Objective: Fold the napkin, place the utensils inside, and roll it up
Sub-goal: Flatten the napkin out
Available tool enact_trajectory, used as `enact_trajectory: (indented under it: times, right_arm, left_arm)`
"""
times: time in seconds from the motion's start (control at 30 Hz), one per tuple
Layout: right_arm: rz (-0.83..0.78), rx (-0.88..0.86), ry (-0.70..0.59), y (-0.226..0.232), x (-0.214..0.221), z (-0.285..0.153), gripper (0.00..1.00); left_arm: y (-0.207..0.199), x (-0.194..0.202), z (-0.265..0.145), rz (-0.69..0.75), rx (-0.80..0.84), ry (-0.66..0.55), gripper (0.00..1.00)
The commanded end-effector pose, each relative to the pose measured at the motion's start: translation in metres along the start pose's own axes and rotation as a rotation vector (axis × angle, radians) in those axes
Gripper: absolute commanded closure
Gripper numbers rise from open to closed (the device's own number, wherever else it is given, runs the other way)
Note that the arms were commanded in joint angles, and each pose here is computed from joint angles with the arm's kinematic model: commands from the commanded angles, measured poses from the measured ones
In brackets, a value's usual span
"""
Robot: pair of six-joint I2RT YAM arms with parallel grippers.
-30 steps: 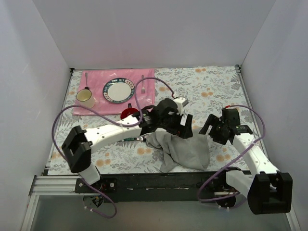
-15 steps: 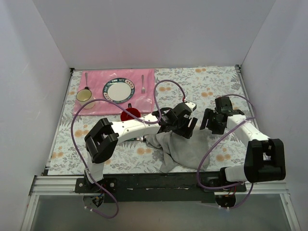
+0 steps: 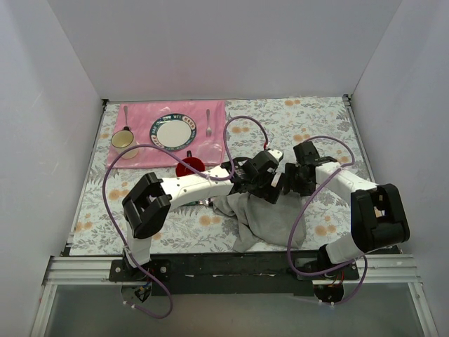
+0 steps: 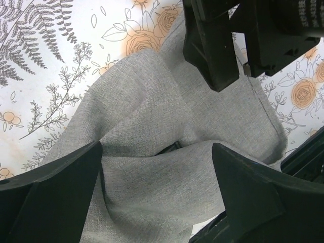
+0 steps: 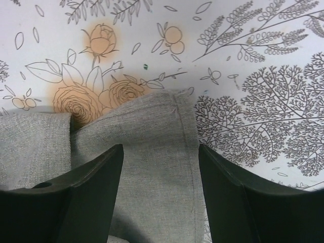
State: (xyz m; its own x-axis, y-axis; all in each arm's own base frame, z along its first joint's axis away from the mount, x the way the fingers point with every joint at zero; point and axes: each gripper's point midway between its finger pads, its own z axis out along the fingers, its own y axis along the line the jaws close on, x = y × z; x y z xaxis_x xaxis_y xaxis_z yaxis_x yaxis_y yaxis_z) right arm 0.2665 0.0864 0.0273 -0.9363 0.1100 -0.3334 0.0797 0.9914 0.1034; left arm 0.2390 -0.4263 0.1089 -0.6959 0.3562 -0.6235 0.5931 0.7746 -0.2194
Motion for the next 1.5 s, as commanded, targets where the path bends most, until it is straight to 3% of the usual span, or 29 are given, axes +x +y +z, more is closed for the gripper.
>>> enact_trajectory:
  times: [0.0, 0.2, 0.3, 0.4, 0.7, 0.8, 0.83, 0.97, 1.07, 1.2, 1.27, 1.4, 1.47]
  right_arm:
    - [-0.011, 0.018, -0.042, 0.003, -0.006, 0.000, 0.35]
    - [0.003, 0.037, -0.058, -0.002, -0.001, 0.008, 0.46]
    - [0.006, 0.030, -0.039, -0.002, 0.006, 0.014, 0.48]
    - [0.005, 0.030, -0.016, -0.003, 0.012, 0.020, 0.57]
    - [0.018, -0.001, -0.061, -0.002, 0.013, 0.008, 0.95]
    - [0.025, -0.015, -0.076, 0.001, 0.009, 0.001, 0.99]
    - [0.027, -0.018, -0.082, 0.002, 0.008, -0.001, 0.99]
    - [0.058, -0.037, -0.118, 0.001, -0.003, -0.014, 0.99]
    - [0.089, -0.049, -0.165, -0.003, -0.016, -0.027, 0.99]
    - [0.127, -0.079, -0.241, -0.010, -0.050, -0.053, 0.99]
    - [0.130, -0.079, -0.288, -0.012, -0.075, -0.073, 0.99]
    - [0.042, -0.135, -0.209, 0.000, -0.084, -0.074, 0.98]
    - [0.028, -0.140, -0.165, 0.000, -0.075, -0.063, 0.72]
  left_arm:
    - [0.005, -0.016, -0.012, -0.003, -0.040, -0.050, 0.16]
    - [-0.003, -0.036, -0.045, -0.050, 0.015, -0.156, 0.17]
    - [-0.002, -0.045, -0.060, -0.059, 0.027, -0.216, 0.09]
    - [0.004, -0.047, -0.061, -0.051, 0.013, -0.249, 0.03]
    - [0.011, -0.025, -0.003, -0.006, -0.007, -0.097, 0.07]
    - [0.008, -0.017, 0.014, 0.007, 0.002, -0.058, 0.12]
    - [0.011, -0.012, 0.022, 0.007, -0.008, -0.039, 0.14]
    - [0.018, -0.011, 0.029, 0.015, -0.037, -0.017, 0.49]
    - [0.016, -0.023, 0.019, 0.010, -0.015, -0.043, 0.62]
    - [0.025, -0.068, 0.000, -0.030, 0.003, -0.127, 1.00]
    - [0.032, -0.107, -0.017, -0.056, 0.012, -0.208, 1.00]
    - [0.023, -0.146, -0.047, -0.062, 0.137, -0.267, 1.00]
    - [0.018, -0.146, -0.055, -0.076, 0.173, -0.266, 1.00]
